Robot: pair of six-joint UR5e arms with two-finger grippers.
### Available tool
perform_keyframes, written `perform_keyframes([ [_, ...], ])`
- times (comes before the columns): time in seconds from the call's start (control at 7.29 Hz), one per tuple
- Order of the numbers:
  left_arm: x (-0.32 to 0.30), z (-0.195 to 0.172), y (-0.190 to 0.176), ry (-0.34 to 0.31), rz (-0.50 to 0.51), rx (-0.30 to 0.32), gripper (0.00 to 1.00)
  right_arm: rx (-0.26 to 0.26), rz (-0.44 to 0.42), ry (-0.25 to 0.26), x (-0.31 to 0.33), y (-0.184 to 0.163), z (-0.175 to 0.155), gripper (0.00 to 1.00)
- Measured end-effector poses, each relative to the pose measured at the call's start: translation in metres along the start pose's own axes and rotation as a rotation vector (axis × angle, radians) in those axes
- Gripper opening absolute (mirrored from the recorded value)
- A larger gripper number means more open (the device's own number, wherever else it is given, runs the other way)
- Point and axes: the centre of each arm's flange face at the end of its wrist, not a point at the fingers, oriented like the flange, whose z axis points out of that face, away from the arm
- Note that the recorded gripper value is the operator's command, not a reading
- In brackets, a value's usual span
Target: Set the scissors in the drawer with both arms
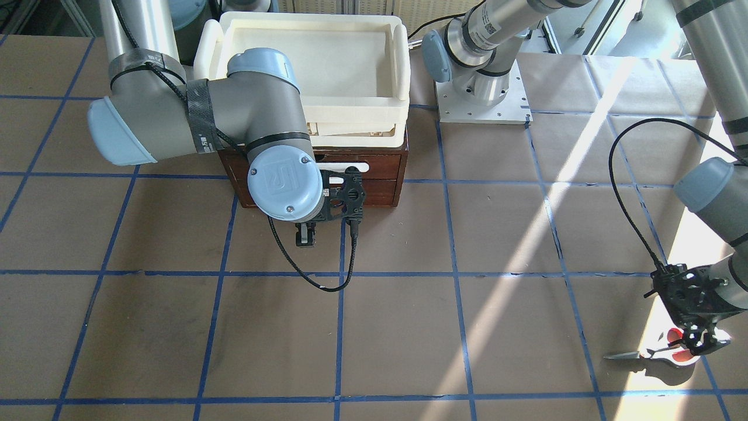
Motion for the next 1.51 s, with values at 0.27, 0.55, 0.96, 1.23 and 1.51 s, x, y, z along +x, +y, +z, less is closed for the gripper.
perform_keyframes([
  [0.27, -0.011, 0.015, 0.004, -0.005, 0.084, -0.002, 1.00, -0.007, 0.001, -0.006, -0.003, -0.005, 0.003, 0.91],
  [0.55, -0.020, 0.027, 0.009, -0.005, 0.128, -0.002, 1.00, -0.017, -0.003, -0.013, -0.009, -0.014, 0.006, 0.91],
  [0.96, -0.032, 0.045, 0.016, -0.037, 0.144, 0.005, 0.98, -0.030, 0.010, -0.034, -0.018, -0.019, 0.019, 0.87],
  [1.23, -0.035, 0.058, 0.021, -0.041, 0.140, 0.007, 0.98, -0.032, 0.019, -0.045, -0.020, -0.019, 0.025, 0.84],
  [1.51, -0.036, 0.069, 0.023, -0.033, 0.138, 0.012, 0.94, -0.038, 0.020, -0.052, -0.020, -0.018, 0.027, 0.78],
])
